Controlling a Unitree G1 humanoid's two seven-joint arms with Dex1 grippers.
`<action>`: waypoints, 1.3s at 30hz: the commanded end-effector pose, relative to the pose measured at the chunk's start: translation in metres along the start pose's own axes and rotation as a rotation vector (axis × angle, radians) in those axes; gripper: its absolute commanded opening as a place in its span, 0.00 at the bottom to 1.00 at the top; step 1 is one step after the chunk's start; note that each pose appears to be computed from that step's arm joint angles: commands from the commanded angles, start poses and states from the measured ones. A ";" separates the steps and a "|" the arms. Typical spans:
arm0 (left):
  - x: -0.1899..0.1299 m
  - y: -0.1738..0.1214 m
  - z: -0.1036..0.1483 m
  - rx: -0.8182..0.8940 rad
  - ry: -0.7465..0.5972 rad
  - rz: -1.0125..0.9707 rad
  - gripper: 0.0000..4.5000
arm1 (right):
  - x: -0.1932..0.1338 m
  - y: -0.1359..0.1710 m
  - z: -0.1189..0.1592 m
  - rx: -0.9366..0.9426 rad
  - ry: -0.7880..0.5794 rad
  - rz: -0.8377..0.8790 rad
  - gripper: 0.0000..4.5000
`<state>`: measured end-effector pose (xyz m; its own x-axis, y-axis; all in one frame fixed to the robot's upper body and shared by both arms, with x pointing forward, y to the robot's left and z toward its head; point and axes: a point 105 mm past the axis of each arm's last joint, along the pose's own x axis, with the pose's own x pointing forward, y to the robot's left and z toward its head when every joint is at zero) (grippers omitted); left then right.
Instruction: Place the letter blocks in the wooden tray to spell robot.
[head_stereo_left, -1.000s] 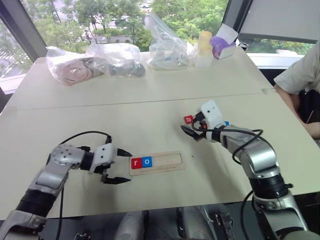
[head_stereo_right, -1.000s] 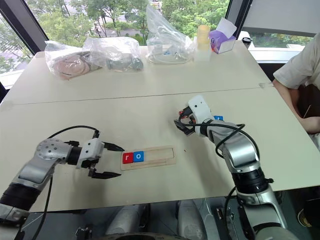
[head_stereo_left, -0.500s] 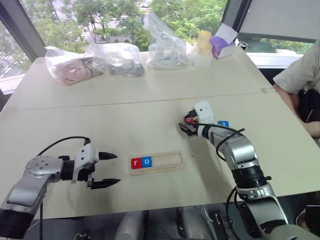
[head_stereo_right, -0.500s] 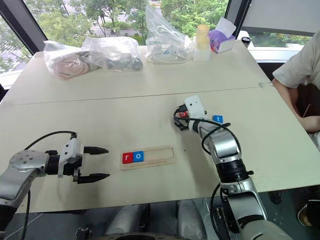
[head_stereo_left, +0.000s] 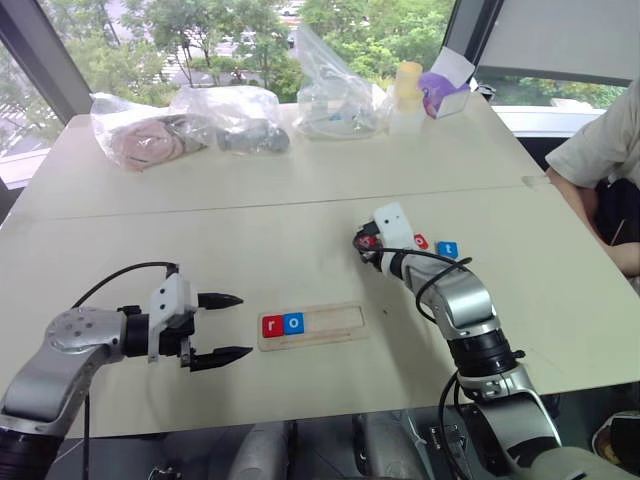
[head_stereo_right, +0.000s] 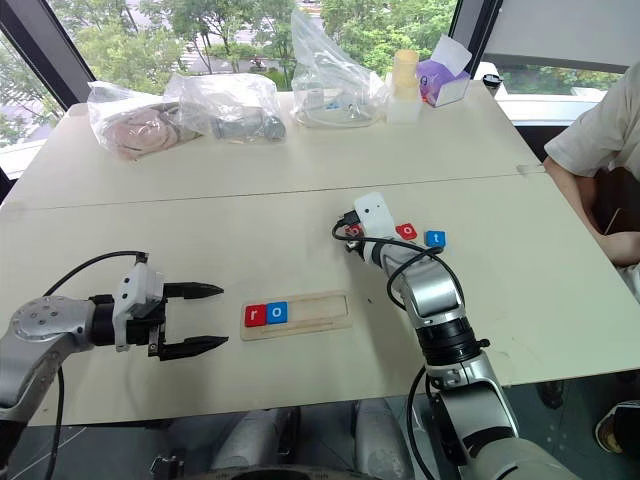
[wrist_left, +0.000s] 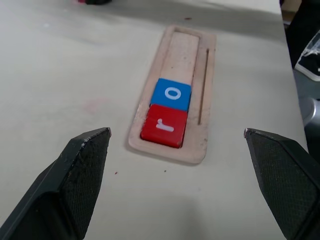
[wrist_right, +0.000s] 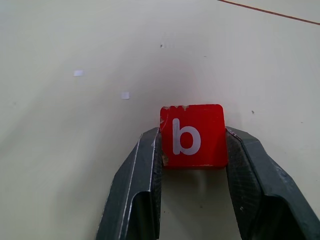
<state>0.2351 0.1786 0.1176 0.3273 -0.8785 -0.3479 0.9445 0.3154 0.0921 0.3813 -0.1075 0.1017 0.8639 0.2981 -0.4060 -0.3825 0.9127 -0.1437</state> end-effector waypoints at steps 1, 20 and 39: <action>-0.001 -0.005 0.011 0.042 -0.002 -0.049 1.00 | -0.016 -0.017 0.008 0.008 -0.024 -0.070 0.26; 0.016 -0.007 0.024 0.027 -0.030 -0.128 1.00 | -0.137 0.011 -0.057 0.189 0.147 -0.066 0.26; 0.018 -0.004 0.025 0.079 -0.013 -0.123 1.00 | -0.154 -0.024 -0.028 -0.549 0.118 0.553 0.99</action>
<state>0.2367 0.1554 0.1276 0.2057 -0.9100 -0.3600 0.9786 0.1893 0.0805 0.2532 -0.1880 0.1435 0.5613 0.5360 -0.6306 -0.8049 0.5309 -0.2651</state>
